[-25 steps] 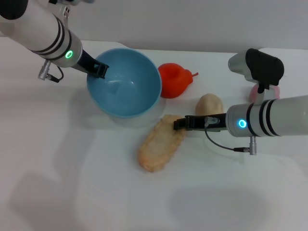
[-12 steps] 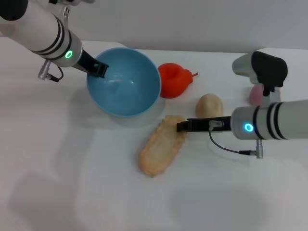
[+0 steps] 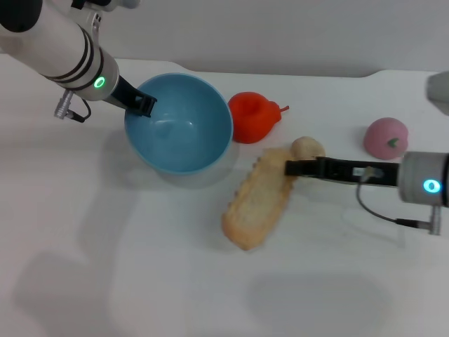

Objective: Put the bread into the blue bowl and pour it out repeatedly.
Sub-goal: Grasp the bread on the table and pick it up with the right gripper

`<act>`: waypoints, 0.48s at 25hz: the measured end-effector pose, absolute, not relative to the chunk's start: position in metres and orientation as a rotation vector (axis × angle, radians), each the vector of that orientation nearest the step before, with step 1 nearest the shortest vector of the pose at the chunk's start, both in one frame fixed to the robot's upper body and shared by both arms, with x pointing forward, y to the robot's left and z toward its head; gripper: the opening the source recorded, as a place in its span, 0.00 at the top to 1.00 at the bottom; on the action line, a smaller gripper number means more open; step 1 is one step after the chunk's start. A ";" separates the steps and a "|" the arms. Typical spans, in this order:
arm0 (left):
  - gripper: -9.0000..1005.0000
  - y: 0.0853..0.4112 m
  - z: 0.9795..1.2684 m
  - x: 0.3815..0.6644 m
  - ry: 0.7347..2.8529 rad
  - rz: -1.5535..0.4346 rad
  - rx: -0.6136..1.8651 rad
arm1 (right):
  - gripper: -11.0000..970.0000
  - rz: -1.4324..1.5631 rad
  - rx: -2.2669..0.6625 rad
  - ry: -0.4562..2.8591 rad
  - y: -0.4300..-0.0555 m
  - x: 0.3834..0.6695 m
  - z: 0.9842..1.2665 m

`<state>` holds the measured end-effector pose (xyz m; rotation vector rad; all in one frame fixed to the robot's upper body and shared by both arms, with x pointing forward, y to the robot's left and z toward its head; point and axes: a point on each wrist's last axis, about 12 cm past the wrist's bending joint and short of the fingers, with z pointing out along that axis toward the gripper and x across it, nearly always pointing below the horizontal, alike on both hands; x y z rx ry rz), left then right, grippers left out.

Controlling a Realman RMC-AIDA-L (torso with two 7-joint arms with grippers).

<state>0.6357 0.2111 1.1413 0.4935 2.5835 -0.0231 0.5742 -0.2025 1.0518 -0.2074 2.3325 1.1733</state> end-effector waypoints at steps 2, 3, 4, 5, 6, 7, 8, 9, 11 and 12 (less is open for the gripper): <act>0.99 0.211 1.140 0.635 2.589 -0.022 0.494 | 0.85 1.203 -0.203 2.305 -0.213 0.571 1.055; 0.99 0.212 1.140 0.635 2.592 -0.022 0.493 | 0.86 1.219 -0.206 2.285 -0.219 0.570 1.058; 0.99 0.212 1.139 0.635 2.598 -0.022 0.493 | 0.87 1.239 -0.216 2.262 -0.223 0.568 1.061; 0.99 0.212 1.138 0.635 2.606 -0.022 0.495 | 0.88 1.257 -0.219 2.236 -0.228 0.566 1.065; 0.99 0.211 1.136 0.634 2.615 -0.025 0.496 | 0.88 1.274 -0.226 2.208 -0.233 0.565 1.069; 0.99 0.210 1.136 0.634 2.622 -0.027 0.498 | 0.89 1.289 -0.229 2.177 -0.237 0.564 1.073; 0.99 0.209 1.135 0.635 2.631 -0.027 0.503 | 0.90 1.299 -0.232 2.152 -0.241 0.563 1.077; 0.99 0.207 1.134 0.635 2.637 -0.030 0.508 | 0.91 1.308 -0.234 2.124 -0.244 0.563 1.080; 0.99 0.203 1.132 0.635 2.652 -0.029 0.525 | 0.91 1.319 -0.237 2.079 -0.250 0.564 1.088; 0.99 0.197 1.129 0.634 2.669 -0.030 0.553 | 0.91 1.317 -0.244 2.060 -0.252 0.565 1.091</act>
